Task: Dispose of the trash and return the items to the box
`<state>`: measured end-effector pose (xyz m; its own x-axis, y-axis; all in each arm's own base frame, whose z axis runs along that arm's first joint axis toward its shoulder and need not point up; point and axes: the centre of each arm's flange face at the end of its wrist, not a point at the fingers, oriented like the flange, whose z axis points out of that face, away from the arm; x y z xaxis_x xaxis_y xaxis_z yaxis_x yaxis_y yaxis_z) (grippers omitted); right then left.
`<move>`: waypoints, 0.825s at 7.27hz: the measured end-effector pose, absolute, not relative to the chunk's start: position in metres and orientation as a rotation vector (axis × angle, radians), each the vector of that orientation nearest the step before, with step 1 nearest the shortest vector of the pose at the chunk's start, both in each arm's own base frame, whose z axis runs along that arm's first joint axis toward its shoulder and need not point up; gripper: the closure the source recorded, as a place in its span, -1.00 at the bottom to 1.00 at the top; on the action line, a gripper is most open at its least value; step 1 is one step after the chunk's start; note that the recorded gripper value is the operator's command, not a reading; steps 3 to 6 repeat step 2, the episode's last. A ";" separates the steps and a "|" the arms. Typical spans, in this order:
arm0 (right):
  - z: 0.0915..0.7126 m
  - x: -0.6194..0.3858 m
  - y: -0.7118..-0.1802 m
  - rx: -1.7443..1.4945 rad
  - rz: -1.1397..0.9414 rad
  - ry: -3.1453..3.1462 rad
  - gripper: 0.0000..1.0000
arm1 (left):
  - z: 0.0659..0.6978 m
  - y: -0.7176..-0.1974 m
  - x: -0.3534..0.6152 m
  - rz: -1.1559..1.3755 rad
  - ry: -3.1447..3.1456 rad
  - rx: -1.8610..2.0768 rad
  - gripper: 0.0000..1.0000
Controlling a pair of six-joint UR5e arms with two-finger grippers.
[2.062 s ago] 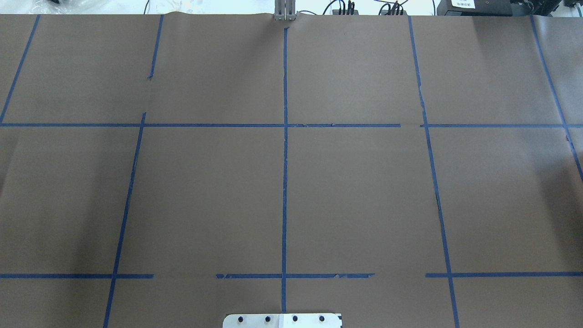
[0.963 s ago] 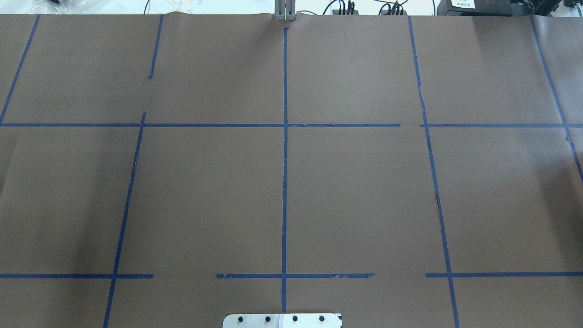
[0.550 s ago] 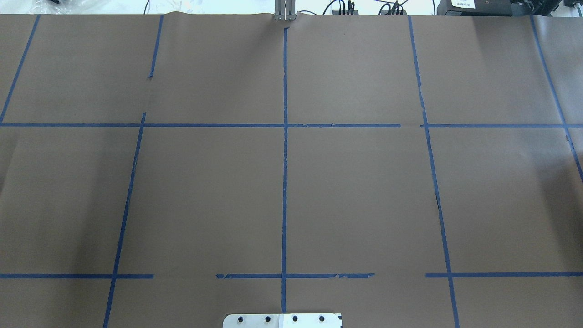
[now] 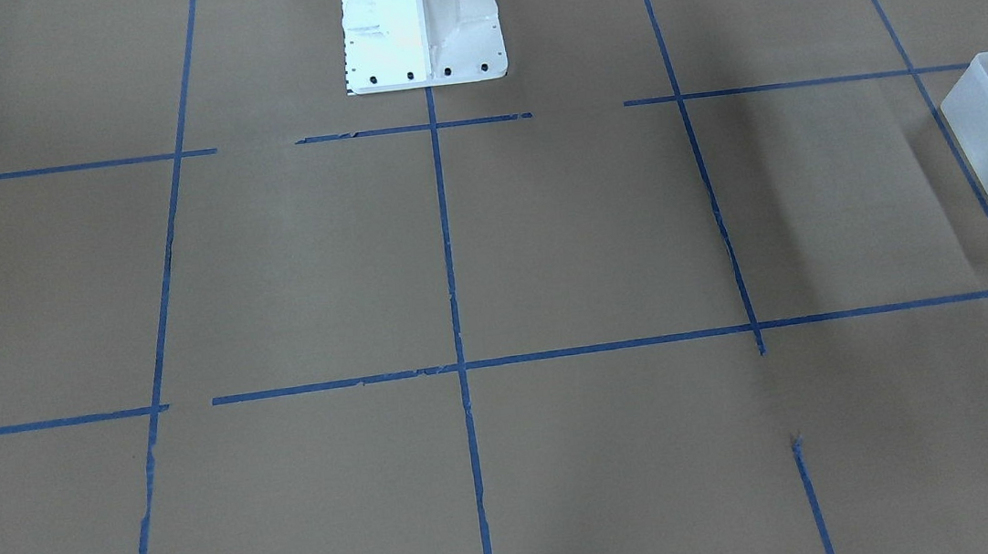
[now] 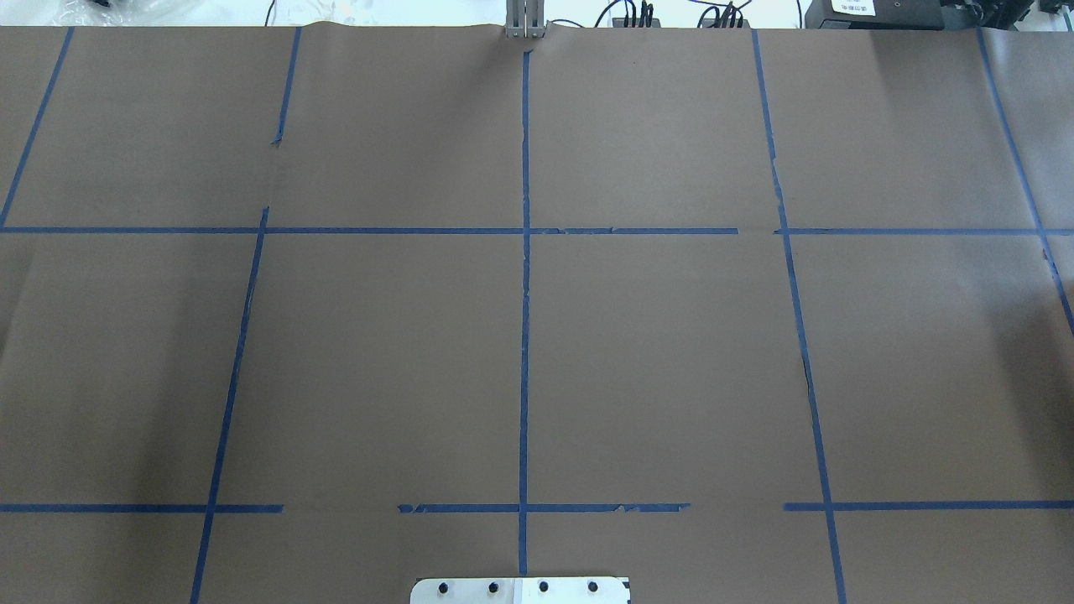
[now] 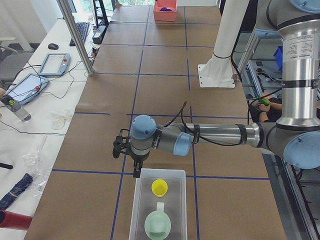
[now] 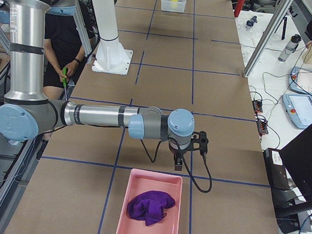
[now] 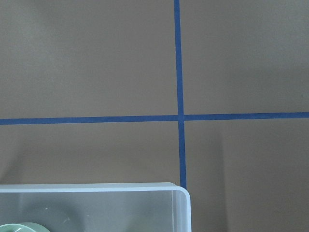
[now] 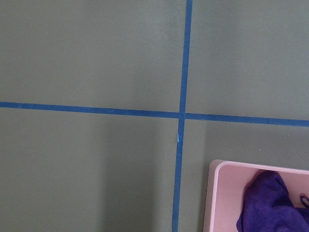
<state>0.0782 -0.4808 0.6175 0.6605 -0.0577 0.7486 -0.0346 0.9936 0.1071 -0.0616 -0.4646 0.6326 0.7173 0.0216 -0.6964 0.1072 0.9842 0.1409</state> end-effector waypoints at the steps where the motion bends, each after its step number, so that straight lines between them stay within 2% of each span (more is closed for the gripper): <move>1: 0.617 0.078 -0.481 0.117 -0.013 -0.850 -1.00 | 0.633 -0.464 -0.062 -0.048 0.770 0.176 -1.00; 6: 0.616 0.078 -0.481 0.118 -0.014 -0.850 -1.00 | 0.633 -0.464 -0.062 -0.047 0.770 0.177 -1.00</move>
